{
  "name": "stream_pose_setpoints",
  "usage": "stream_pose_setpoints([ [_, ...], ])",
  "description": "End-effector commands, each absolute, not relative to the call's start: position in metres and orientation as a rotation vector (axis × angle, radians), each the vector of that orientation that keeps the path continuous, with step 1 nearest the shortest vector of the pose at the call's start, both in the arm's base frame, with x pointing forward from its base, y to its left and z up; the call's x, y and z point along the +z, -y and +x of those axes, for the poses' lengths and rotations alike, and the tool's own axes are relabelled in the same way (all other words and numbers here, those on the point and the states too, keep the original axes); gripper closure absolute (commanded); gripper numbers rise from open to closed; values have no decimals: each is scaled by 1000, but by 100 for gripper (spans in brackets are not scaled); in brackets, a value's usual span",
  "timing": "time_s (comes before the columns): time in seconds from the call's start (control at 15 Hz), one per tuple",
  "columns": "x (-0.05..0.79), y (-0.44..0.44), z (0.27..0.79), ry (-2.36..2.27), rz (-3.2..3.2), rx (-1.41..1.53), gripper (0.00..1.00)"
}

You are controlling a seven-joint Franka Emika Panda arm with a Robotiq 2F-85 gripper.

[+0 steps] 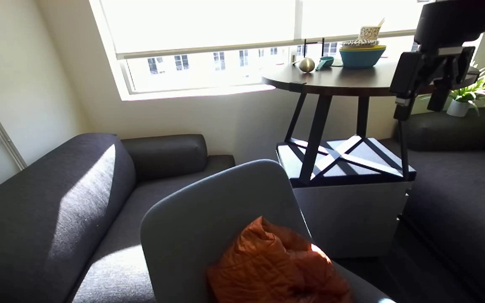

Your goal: Hang the towel over the chair

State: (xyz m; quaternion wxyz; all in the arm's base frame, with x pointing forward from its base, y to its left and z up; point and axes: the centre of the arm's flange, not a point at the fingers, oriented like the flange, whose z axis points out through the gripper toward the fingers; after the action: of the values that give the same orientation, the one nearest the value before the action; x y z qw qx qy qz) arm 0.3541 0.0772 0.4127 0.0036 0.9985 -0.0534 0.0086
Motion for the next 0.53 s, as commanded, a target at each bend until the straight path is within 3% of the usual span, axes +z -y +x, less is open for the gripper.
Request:
stream_pose_setpoints([
  [0.0, 364, -90, 360, 246, 3150, -86, 0],
  [0.47, 259, -148, 346, 238, 3203, -390, 0],
])
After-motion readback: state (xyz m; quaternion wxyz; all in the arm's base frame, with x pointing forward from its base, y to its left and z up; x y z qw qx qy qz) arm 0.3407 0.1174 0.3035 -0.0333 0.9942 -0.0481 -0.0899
